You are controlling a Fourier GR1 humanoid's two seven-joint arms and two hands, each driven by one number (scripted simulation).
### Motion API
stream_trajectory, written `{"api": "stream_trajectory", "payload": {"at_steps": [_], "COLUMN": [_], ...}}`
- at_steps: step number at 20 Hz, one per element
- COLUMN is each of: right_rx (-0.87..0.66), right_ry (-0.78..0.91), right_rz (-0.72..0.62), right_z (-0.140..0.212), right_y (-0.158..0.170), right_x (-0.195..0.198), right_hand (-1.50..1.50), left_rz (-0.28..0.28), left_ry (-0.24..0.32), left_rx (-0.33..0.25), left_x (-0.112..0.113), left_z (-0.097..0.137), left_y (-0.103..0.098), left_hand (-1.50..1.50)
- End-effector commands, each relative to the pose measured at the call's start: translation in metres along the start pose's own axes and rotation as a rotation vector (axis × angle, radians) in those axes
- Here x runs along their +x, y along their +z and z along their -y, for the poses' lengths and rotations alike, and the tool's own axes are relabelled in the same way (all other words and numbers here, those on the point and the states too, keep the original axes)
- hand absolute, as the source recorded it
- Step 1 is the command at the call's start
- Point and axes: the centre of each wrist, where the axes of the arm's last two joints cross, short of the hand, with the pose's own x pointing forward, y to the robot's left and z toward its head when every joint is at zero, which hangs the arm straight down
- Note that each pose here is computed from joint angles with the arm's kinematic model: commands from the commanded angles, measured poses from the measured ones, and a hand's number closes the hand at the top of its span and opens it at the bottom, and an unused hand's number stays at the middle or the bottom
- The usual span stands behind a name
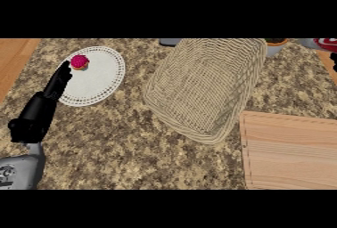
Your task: Pick the can from the cutting board and place it in the basket
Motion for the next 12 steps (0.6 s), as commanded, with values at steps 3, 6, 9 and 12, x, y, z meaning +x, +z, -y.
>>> {"api": "stream_trajectory", "payload": {"at_steps": [3, 6, 9, 12], "right_rx": [0.092, 0.149, 0.165, 0.217], "right_ry": [-0.018, -0.008, -0.003, -0.025], "right_rz": [-0.018, -0.012, -0.052, -0.094], "right_z": [0.005, -0.030, -0.047, -0.060], "right_y": [-0.027, -0.038, -0.045, -0.064], "right_x": [0.074, 0.105, 0.128, 0.135], "right_hand": [1.50, 1.50, 1.50, 1.50], "left_rz": [0.015, 0.001, 0.005, -0.011], "left_ry": [0.004, 0.011, 0.000, 0.019], "left_rx": [-0.014, -0.012, -0.007, -0.018], "left_x": [0.008, 0.000, 0.003, -0.006], "left_z": [-0.001, -0.009, -0.010, 0.015], "left_y": [-0.002, -0.005, -0.019, -0.002], "left_hand": [0.00, 0.00, 0.00, 0.00]}}
